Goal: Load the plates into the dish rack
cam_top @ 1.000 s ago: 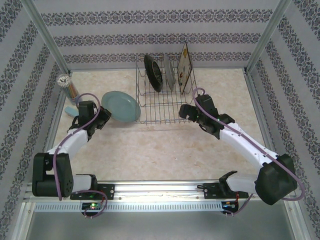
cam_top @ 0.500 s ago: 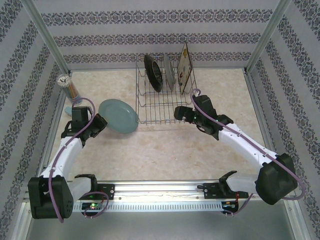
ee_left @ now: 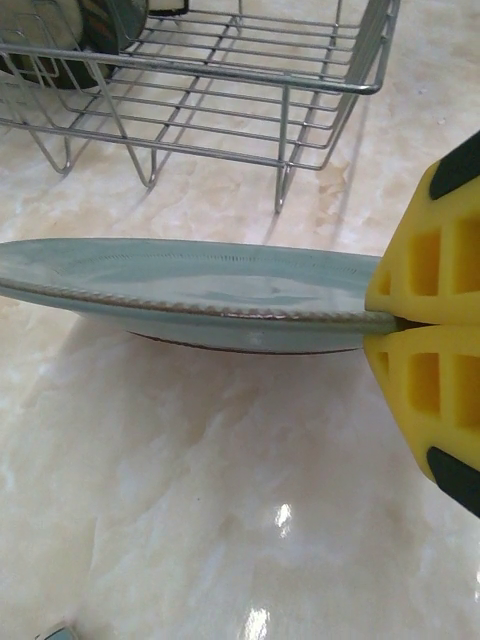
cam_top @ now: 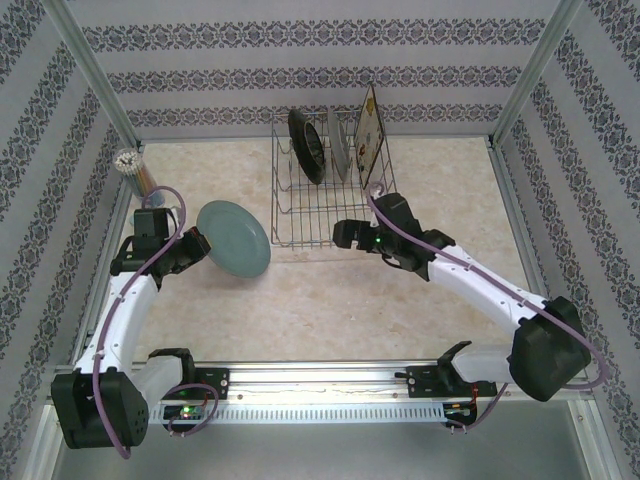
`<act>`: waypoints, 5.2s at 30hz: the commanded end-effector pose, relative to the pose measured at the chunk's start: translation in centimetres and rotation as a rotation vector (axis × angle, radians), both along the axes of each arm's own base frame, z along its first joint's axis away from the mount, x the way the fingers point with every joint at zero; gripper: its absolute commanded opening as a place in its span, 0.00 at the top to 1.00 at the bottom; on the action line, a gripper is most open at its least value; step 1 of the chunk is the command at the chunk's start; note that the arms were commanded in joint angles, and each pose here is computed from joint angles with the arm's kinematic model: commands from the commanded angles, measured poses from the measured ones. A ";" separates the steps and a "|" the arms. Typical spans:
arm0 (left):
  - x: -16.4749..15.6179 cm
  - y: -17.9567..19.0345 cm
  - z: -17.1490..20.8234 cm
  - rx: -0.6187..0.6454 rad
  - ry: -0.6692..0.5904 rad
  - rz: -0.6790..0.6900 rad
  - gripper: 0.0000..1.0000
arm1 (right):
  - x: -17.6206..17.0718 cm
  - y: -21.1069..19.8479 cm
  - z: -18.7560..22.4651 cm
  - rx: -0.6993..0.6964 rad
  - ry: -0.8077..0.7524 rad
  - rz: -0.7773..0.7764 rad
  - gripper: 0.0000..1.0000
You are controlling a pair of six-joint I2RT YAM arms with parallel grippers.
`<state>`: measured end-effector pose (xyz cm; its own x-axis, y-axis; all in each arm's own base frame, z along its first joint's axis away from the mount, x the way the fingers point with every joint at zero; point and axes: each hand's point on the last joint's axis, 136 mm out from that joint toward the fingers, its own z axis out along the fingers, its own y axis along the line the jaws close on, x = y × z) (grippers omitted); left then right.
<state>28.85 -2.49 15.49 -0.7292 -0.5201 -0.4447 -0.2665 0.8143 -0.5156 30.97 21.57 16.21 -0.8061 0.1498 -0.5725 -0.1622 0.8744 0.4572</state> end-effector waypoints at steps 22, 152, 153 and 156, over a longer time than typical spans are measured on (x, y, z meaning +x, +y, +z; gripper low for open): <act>0.3 1.2 7.0 0.182 -0.184 -0.100 1.00 | 0.1 7.1 0.6 0.050 0.010 0.151 0.03; 4.4 -6.4 20.9 -0.371 -0.712 -0.362 1.00 | 9.6 13.9 5.5 0.705 -0.126 0.603 0.12; 4.5 -6.4 20.8 -0.371 -0.710 -0.359 1.00 | 9.7 14.0 5.3 0.708 -0.121 0.604 0.12; 4.6 -6.4 20.3 -0.377 -0.703 -0.356 1.00 | 9.7 14.2 4.8 0.712 -0.113 0.604 0.12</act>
